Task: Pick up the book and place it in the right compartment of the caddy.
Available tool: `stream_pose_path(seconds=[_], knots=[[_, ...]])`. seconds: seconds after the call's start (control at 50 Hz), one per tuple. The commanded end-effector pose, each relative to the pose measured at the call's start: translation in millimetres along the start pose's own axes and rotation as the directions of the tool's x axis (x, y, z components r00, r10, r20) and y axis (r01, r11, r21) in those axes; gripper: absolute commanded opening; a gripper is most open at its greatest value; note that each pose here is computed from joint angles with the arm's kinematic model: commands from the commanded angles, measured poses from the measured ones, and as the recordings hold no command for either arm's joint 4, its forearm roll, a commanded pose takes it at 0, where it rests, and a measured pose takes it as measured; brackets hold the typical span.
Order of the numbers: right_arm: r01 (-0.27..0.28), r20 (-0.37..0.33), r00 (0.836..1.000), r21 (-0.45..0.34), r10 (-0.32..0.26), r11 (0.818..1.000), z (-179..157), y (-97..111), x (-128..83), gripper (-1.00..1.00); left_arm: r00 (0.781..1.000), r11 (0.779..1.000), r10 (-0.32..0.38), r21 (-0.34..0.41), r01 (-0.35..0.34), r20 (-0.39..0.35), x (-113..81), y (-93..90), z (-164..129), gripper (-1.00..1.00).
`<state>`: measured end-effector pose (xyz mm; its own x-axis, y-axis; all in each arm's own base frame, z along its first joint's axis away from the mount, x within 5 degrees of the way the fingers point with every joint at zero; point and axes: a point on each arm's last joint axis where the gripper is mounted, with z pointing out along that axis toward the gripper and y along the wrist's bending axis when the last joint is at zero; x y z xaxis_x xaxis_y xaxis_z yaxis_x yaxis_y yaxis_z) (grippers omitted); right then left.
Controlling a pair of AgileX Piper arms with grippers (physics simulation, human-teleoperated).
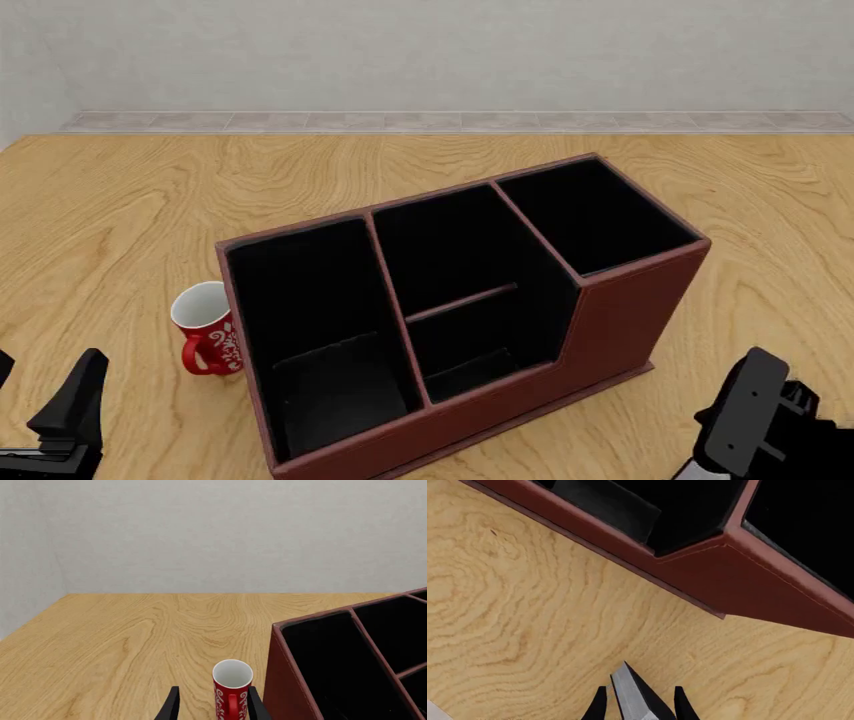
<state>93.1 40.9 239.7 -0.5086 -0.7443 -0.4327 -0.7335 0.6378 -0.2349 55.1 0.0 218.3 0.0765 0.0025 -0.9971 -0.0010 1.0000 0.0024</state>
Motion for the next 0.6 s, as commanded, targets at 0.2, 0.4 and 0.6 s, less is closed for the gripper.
stream_pose_path(seconds=[0.2,0.4,0.6], knots=[[-0.105,-0.001,0.994,0.022,0.105,0.994,20,7,21,-1.0,1.0,1.0,0.0,0.005,0.0,-0.001,1.8,-0.3,1,1.0],[-0.101,0.007,0.995,0.028,0.101,0.995,15,5,19,-1.0,1.0,1.0,0.0,0.005,0.0,-0.001,1.8,-0.3,1,1.0],[-0.092,0.023,0.996,0.037,0.091,0.995,9,4,16,-1.0,1.0,1.0,0.0,0.004,0.0,-0.001,1.8,-0.3,1,1.0]])
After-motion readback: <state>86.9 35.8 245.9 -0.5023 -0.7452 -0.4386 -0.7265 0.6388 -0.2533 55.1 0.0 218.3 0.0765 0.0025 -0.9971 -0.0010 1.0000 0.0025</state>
